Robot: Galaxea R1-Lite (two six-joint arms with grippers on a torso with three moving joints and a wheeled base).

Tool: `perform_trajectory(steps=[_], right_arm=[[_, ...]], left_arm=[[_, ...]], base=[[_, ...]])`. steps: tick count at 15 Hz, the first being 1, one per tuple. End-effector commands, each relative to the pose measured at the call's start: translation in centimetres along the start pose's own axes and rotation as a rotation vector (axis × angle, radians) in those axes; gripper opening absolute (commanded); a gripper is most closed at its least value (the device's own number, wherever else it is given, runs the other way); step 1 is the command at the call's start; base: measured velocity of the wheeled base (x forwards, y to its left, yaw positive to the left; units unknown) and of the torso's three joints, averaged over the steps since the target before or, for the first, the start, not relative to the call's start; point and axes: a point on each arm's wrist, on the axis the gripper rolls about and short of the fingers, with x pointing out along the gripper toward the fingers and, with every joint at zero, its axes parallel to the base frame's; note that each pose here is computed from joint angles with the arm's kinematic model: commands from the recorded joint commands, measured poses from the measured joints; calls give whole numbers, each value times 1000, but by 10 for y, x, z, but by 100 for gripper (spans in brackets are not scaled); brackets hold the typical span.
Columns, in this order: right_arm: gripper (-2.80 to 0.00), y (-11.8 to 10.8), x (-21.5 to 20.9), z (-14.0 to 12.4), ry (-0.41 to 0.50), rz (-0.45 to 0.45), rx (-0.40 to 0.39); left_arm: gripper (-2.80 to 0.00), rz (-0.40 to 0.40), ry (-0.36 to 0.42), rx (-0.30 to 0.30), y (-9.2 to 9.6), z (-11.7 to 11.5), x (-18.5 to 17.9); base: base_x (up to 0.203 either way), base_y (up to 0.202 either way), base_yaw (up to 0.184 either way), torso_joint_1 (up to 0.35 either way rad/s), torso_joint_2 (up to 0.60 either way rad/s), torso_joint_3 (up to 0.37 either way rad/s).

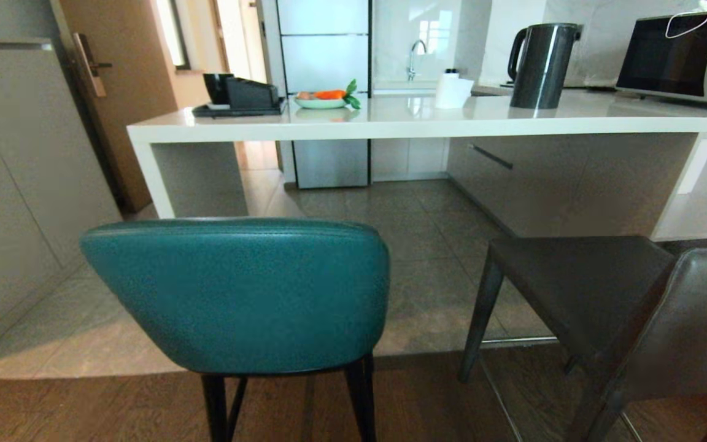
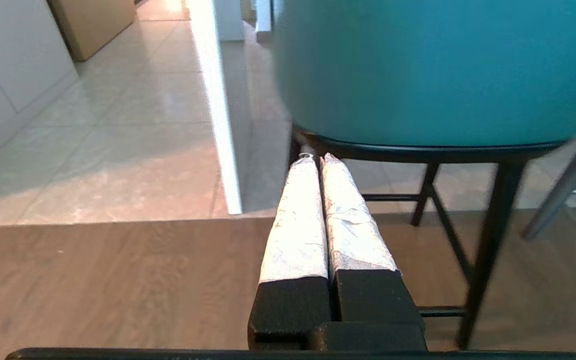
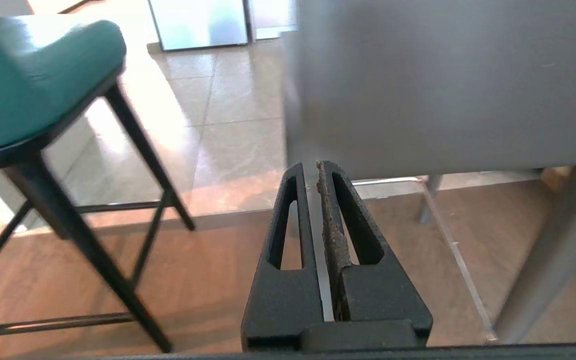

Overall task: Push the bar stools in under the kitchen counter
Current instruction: Push the blue chair back under the dining table

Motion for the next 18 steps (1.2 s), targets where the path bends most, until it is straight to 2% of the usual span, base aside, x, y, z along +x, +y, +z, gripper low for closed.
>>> perform_trajectory(steps=[1,14,18], right_arm=[[-280,0,0,-1,6,0,0],[-280,0,0,-1,6,0,0],[-280,0,0,-1,6,0,-1]], left_arm=[[-280,0,5,0,0,-1,0],[-280,0,7,-1,0,-1,0],[-280,3,5,-3,0,-1,0]], base=[[0,197,-1,3,2,-6],[0,195,-1,2,1,3],[0,59,-2,1,0,1]])
